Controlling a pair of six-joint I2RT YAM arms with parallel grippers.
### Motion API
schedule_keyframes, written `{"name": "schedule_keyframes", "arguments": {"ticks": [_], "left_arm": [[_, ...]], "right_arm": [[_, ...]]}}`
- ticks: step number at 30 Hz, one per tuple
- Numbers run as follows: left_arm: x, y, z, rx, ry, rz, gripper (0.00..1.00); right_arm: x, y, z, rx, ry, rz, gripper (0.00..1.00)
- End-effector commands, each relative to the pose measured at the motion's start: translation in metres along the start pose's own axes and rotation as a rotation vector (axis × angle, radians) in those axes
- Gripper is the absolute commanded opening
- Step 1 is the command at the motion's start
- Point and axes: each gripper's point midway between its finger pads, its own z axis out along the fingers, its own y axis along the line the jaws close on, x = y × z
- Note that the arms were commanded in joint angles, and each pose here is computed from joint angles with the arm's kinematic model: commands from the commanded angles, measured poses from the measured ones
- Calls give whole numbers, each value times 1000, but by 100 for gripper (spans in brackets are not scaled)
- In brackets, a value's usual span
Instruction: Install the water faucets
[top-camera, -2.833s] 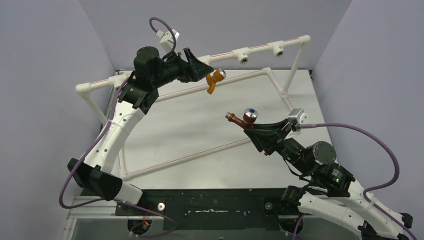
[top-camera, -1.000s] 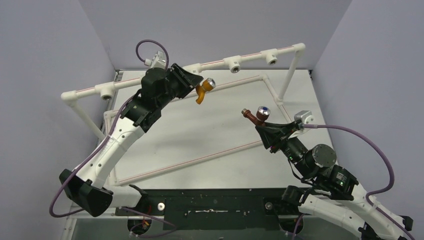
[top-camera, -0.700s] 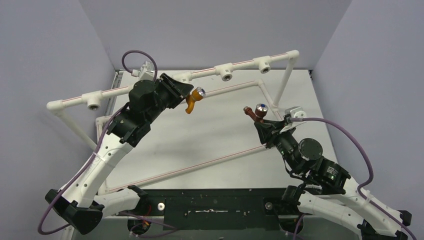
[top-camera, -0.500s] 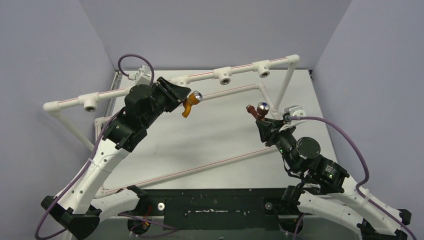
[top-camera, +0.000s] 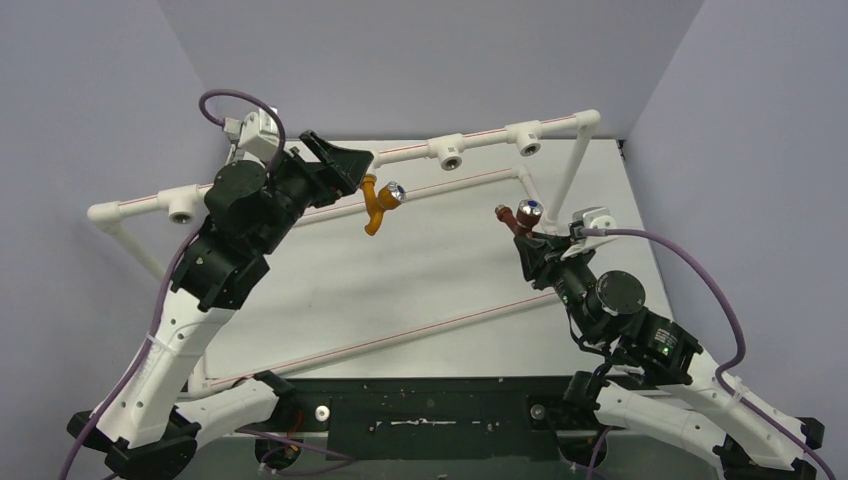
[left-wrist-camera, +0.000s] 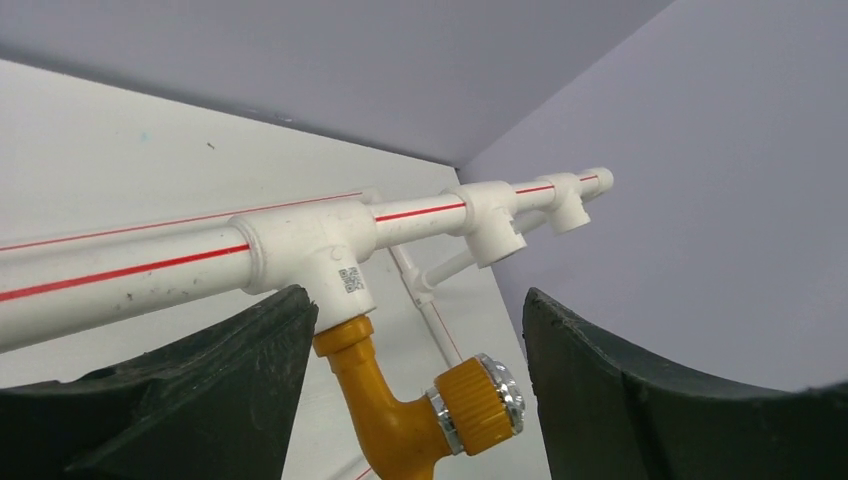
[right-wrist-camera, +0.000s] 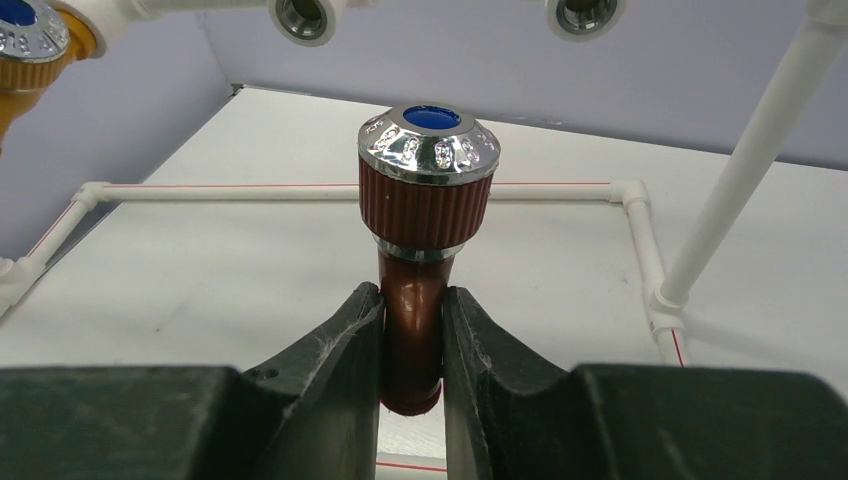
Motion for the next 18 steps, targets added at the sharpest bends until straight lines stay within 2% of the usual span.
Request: {"name": "schedule_keyframes", "arguments": {"ticks": [1, 8, 14, 18], "left_arm": [[-43, -33, -29, 96, -84, 132, 74], [-69, -36, -32, 77, -161, 315, 74], [-88, -10, -8, -93, -230, 471, 76], [-94, 9, 17, -185, -249, 524, 77]], "right_arm": [[-33, -4, -3, 17, -80, 30, 0], [-45, -5, -2, 29, -115, 13, 0], [-56, -8, 0, 50, -132, -15, 0], [-57, -7, 2, 53, -135, -28, 0]]}}
